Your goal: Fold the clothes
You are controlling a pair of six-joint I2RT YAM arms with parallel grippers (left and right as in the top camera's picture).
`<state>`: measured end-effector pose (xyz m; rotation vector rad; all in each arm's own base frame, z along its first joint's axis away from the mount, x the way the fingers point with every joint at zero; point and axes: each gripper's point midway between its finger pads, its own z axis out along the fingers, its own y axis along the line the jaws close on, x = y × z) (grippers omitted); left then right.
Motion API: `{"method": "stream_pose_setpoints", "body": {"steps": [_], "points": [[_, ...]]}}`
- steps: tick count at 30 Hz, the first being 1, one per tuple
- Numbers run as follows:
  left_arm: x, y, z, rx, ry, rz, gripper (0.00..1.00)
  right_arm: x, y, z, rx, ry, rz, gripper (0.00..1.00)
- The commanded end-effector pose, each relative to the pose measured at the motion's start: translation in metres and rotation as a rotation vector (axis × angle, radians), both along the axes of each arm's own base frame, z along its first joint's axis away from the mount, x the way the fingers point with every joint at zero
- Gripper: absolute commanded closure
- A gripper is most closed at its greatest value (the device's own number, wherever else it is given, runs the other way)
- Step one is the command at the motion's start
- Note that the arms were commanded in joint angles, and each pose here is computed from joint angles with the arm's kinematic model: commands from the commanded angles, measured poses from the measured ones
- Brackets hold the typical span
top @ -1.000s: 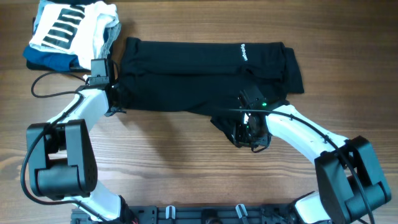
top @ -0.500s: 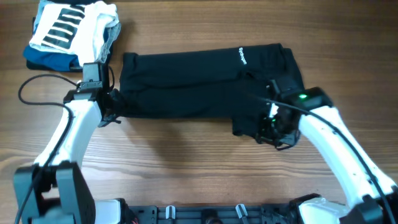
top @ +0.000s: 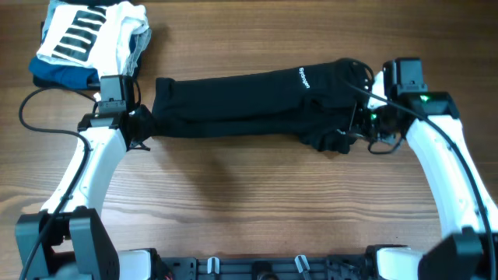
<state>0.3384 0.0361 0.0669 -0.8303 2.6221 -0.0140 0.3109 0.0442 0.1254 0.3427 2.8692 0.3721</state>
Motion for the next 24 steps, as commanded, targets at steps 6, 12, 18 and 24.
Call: {"method": "stream_pose_setpoints", "body": {"steps": [6,12,18,24], "points": [[0.027,0.008,-0.017,0.033,-0.05,0.001,0.96,0.077,0.001,-0.013,0.004,-0.197,0.014,0.96],[0.047,0.009,-0.042,0.034,-0.072,0.001,0.96,0.107,-0.002,-0.021,-0.016,-0.278,0.008,0.96],[0.08,0.011,-0.033,0.042,-0.209,0.002,0.96,0.124,-0.006,-0.046,-0.031,-0.272,-0.026,0.96],[0.102,0.007,-0.017,0.024,-0.319,-0.012,0.89,0.136,-0.006,-0.044,-0.03,-0.319,-0.027,0.93]]}}
